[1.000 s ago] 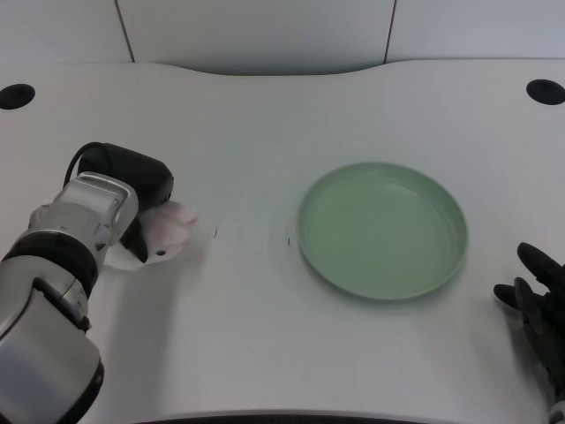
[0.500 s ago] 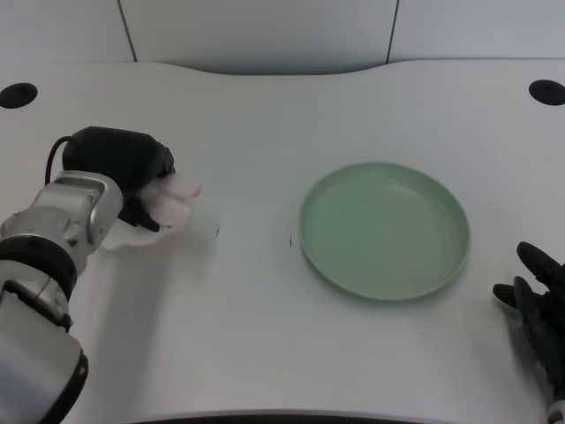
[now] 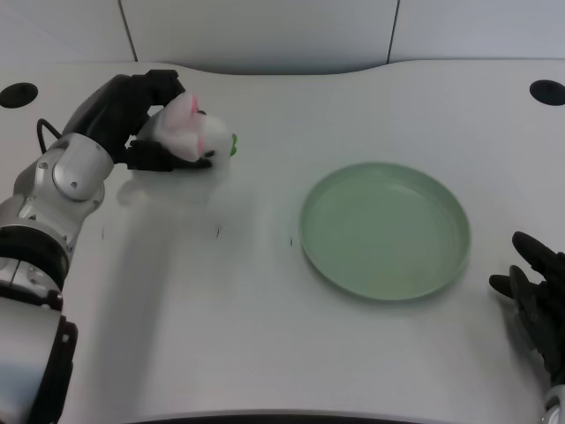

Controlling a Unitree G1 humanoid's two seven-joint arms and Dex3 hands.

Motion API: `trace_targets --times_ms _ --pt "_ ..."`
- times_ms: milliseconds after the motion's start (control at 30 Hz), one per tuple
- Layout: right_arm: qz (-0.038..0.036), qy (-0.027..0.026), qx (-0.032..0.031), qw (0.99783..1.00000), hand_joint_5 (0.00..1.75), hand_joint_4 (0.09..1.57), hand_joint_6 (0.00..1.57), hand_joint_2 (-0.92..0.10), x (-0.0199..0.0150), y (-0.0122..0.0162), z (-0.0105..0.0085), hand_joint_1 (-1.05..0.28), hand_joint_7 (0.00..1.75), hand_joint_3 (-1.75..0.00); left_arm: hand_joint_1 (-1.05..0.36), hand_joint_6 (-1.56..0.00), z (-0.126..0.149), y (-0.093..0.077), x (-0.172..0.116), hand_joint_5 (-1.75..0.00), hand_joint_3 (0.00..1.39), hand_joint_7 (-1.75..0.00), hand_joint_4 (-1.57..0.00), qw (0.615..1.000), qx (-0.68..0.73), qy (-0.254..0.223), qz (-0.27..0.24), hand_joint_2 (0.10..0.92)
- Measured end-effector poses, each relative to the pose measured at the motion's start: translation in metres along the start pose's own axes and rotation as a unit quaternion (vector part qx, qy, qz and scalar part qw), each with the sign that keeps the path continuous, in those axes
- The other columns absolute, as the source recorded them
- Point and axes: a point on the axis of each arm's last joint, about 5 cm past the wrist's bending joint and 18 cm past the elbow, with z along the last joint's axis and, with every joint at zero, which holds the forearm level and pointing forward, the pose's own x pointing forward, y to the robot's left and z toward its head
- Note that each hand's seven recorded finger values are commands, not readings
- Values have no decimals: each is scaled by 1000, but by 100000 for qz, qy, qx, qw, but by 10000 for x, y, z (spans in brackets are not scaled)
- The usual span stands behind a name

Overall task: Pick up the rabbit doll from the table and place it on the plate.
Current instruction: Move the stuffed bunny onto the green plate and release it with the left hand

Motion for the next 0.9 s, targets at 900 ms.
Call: trace_targets --times_ms 900 --pt "3028 1591 768 99939 805 772 871 -921 -35 238 0 -297 8 -332 -309 -833 1150 -1062 283 -1746 666 -1746 -931 96970 9437 -16641 -15197 578"
